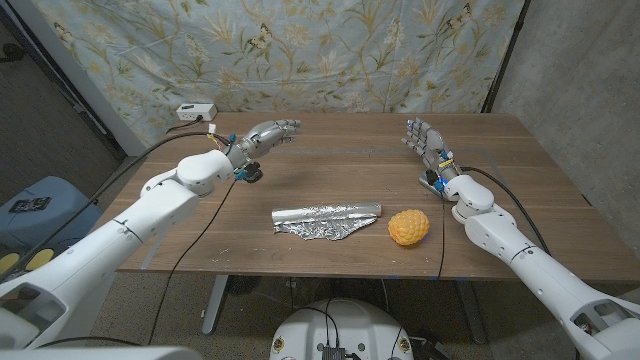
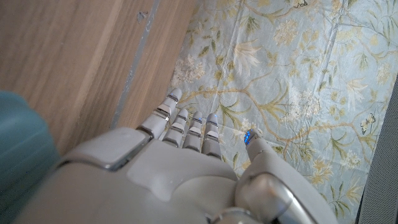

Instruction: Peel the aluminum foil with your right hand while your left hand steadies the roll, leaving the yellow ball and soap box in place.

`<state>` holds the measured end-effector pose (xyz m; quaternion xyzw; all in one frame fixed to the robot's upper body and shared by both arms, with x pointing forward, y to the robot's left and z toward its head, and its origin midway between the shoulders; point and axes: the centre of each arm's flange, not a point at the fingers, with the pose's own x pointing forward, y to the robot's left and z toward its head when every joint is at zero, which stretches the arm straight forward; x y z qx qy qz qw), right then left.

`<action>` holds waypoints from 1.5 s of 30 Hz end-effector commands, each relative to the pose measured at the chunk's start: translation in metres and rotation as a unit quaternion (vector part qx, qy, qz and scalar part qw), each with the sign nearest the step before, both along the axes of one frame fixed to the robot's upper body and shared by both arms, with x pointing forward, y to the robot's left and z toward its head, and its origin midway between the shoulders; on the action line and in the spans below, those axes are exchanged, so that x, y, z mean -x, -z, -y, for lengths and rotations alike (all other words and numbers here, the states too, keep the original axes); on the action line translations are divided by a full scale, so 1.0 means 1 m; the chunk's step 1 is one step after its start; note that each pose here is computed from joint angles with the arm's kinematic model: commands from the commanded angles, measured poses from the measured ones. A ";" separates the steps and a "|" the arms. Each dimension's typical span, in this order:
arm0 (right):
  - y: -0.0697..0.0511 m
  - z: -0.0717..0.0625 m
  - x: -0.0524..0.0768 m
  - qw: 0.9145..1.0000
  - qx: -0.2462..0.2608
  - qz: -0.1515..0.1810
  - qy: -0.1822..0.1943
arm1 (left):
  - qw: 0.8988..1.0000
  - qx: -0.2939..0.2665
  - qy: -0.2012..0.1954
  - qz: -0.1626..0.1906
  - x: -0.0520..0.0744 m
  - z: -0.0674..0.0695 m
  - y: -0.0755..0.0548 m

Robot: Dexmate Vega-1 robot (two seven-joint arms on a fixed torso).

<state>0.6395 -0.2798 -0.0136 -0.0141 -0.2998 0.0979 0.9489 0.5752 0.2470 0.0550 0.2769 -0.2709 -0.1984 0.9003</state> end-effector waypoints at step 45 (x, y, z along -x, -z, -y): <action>-0.022 0.013 0.001 0.999 0.017 0.023 0.014 | 0.958 -0.281 -0.040 -0.031 0.048 0.068 -0.031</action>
